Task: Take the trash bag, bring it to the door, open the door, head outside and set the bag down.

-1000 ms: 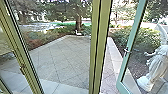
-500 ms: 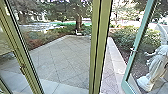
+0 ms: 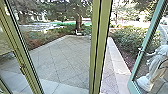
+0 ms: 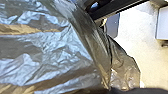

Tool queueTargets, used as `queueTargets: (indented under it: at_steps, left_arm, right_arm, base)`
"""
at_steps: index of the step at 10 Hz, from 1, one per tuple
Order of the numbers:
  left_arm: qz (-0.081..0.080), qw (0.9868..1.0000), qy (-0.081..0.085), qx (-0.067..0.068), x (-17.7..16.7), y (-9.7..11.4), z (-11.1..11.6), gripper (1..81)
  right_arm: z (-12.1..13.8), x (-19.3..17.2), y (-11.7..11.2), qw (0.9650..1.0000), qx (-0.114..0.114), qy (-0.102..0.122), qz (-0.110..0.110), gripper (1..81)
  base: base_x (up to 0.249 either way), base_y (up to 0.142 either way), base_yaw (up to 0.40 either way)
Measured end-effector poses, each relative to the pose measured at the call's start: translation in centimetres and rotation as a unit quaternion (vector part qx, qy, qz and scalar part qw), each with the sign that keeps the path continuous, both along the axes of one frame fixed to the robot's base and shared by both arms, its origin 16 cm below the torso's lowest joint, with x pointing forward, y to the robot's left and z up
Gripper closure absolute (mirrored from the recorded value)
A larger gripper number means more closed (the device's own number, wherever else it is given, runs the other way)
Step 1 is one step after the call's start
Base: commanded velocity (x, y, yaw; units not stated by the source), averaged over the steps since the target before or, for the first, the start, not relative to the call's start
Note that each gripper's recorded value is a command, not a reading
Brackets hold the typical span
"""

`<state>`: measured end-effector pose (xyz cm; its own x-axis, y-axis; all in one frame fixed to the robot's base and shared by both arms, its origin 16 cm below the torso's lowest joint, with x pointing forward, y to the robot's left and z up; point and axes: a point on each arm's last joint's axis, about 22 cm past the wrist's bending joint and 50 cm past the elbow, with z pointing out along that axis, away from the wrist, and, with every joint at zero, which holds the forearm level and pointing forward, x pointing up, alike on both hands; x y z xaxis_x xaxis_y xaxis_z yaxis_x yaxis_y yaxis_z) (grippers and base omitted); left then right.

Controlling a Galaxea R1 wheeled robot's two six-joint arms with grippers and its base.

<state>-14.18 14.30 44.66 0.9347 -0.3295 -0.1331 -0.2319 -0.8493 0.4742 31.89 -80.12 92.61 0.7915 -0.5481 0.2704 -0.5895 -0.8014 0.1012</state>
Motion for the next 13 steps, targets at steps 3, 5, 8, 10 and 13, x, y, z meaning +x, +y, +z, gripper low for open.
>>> queueTargets:
  at_steps: [3, 5, 8, 10, 13]
  left_arm:
    - [-0.002, 1.0, -0.003, 0.009, 0.3, 1.6, -0.2, 81.1]
    - [-0.002, 0.9999, -0.006, 0.011, 0.5, 1.8, -0.3, 81.1]
    - [-0.002, 0.9999, -0.006, 0.009, 0.4, 1.5, -0.3, 81.1]
    - [-0.002, 0.9999, -0.006, 0.009, 0.5, 1.5, -0.3, 81.1]
    - [-0.001, 0.9999, -0.009, 0.006, 1.1, 1.1, -0.3, 81.1]
  right_arm:
    - [-9.5, -5.5, 5.2, 0.9933, 0.093, 0.067, 0.015, 1.0]
    - [-13.0, -8.0, 7.5, 0.9874, 0.137, 0.077, 0.02, 1.0]
    - [-15.8, -11.1, 8.3, 0.9835, 0.156, 0.085, 0.034, 1.0]
    - [-19.2, -14.3, 8.8, 0.9823, 0.153, 0.096, 0.051, 1.0]
    - [-24.1, -19.1, 11.3, 0.9757, 0.168, 0.116, 0.078, 1.0]
  base:
    - [0.0, 0.0, 0.0]
    - [0.0, 0.0, 0.0]
    - [0.0, 0.0, 0.0]
    - [0.0, 0.0, 0.0]
    - [0.0, 0.0, 0.0]
